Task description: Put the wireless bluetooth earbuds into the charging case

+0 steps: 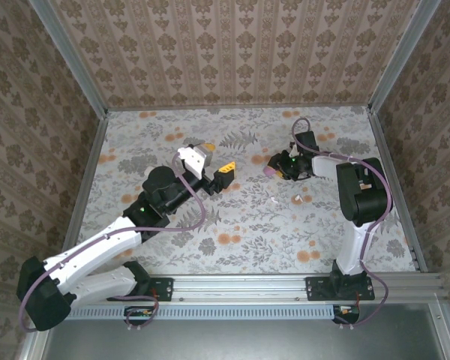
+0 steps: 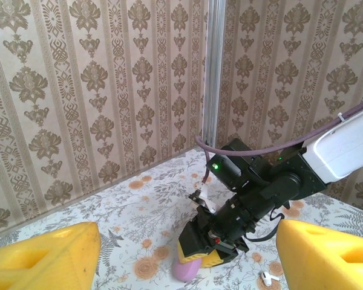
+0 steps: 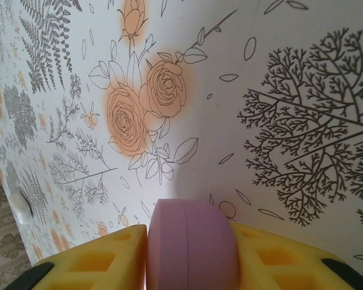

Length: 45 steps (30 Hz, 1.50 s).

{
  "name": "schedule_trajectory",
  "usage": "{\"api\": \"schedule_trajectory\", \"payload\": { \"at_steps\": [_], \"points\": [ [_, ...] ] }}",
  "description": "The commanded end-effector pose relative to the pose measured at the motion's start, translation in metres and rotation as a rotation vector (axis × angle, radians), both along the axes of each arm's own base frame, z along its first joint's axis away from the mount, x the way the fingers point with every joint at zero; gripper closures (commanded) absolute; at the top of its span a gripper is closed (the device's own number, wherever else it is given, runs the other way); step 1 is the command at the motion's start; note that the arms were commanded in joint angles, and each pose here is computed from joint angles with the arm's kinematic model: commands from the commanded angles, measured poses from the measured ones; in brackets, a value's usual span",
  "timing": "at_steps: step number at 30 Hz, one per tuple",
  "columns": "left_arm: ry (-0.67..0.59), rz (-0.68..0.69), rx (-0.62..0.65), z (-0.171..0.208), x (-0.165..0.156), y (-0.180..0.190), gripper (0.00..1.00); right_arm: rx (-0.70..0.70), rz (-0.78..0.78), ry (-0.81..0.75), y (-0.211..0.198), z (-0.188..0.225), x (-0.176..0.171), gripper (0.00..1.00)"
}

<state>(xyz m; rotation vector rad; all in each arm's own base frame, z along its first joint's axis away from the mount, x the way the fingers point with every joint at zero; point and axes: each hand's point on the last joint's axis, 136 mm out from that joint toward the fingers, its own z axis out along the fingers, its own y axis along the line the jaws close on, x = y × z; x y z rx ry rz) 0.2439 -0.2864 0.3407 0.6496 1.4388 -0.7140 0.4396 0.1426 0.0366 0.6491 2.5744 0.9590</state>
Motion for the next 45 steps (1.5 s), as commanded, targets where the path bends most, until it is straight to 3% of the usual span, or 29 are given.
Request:
{"api": "schedule_trajectory", "payload": {
  "at_steps": [1,21,27,32,36,39,42,45],
  "points": [
    [-0.009,-0.001,-0.001,0.003,0.001,0.0,0.23,-0.037,0.001,0.039,-0.011,-0.007,-0.014,0.59],
    [0.0,-0.013,-0.002,0.003,0.003,-0.006,0.23,-0.035,-0.006,0.036,-0.017,0.006,-0.029,0.48],
    [0.058,0.057,0.034,-0.008,0.015,-0.001,0.23,-0.035,-0.004,0.028,-0.018,0.022,-0.041,0.46],
    [0.236,0.242,0.073,-0.038,0.046,0.03,0.22,-0.076,-0.019,-0.007,-0.027,0.048,-0.054,0.46],
    [0.589,0.508,0.087,-0.101,0.084,0.099,0.23,-0.074,-0.024,-0.091,-0.028,0.081,-0.062,0.44],
    [0.828,0.6,0.024,-0.145,0.097,0.143,0.25,-0.068,-0.014,-0.147,-0.026,0.106,-0.067,0.43],
    [0.924,0.654,0.036,-0.167,0.106,0.174,0.26,-0.061,0.003,-0.179,-0.023,0.123,-0.072,0.42],
    [0.942,0.708,0.179,-0.177,0.114,0.203,0.24,-0.043,0.018,-0.218,-0.02,0.141,-0.077,0.41]
  ]
}}
